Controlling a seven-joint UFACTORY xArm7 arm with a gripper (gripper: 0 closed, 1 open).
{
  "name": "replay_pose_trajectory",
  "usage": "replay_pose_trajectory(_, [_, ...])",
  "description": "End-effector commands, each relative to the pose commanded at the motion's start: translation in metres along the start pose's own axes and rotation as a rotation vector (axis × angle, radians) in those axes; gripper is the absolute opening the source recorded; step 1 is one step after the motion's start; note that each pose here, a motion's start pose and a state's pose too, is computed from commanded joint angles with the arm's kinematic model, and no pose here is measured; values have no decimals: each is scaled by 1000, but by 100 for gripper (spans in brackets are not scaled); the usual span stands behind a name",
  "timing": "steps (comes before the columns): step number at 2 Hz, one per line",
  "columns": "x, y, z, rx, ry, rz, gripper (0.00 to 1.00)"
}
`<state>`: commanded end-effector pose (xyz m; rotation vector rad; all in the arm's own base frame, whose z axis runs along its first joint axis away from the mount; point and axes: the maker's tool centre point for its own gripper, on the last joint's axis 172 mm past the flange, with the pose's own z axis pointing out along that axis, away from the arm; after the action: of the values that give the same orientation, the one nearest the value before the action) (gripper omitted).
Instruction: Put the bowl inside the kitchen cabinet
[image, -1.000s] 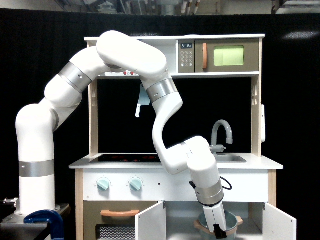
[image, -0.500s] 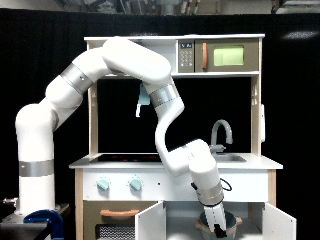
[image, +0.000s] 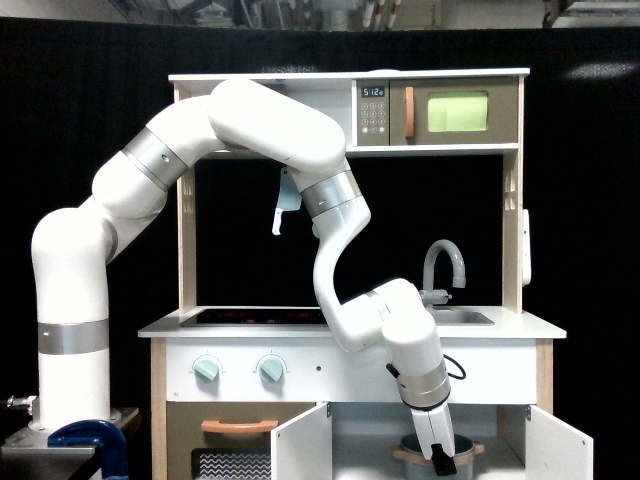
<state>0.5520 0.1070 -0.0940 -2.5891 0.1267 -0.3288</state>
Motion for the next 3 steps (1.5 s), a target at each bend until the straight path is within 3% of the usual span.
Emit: replay_pose_trajectory(3, [-16, 15, -11, 0, 0, 0, 100])
